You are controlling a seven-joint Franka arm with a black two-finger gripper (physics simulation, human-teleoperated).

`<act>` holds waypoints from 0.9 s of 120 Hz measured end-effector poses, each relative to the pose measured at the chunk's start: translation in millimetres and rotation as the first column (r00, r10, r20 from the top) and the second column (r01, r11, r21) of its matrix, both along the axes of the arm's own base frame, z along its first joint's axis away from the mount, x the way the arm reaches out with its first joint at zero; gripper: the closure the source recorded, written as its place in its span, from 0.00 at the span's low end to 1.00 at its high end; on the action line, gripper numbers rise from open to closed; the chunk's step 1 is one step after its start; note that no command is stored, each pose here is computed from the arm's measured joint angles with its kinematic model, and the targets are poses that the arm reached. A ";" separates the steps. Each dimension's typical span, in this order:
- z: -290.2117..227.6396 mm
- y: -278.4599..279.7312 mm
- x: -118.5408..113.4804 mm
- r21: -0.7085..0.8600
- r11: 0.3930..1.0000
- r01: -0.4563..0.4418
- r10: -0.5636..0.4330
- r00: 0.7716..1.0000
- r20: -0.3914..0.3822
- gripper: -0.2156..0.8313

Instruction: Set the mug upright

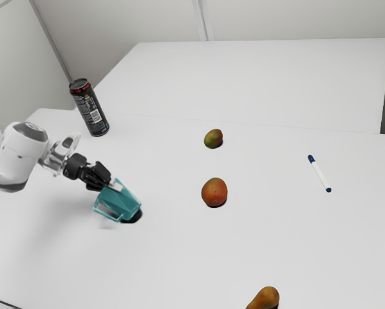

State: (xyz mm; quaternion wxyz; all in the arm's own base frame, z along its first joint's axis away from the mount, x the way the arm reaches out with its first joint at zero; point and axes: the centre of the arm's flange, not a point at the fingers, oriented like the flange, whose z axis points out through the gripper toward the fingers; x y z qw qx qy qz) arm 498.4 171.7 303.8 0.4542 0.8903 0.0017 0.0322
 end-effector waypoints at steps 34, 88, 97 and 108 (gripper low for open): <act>71.8 -30.8 14.5 0.125 0.982 0.141 -0.151 0.985 0.080 0.93; 116.3 -84.4 52.8 0.661 0.703 0.264 -0.340 0.940 -0.014 0.95; 123.0 -96.2 57.7 0.720 0.647 0.250 -0.351 0.936 -0.009 0.95; 121.4 -107.7 60.8 0.764 0.604 0.224 -0.346 0.938 -0.002 0.95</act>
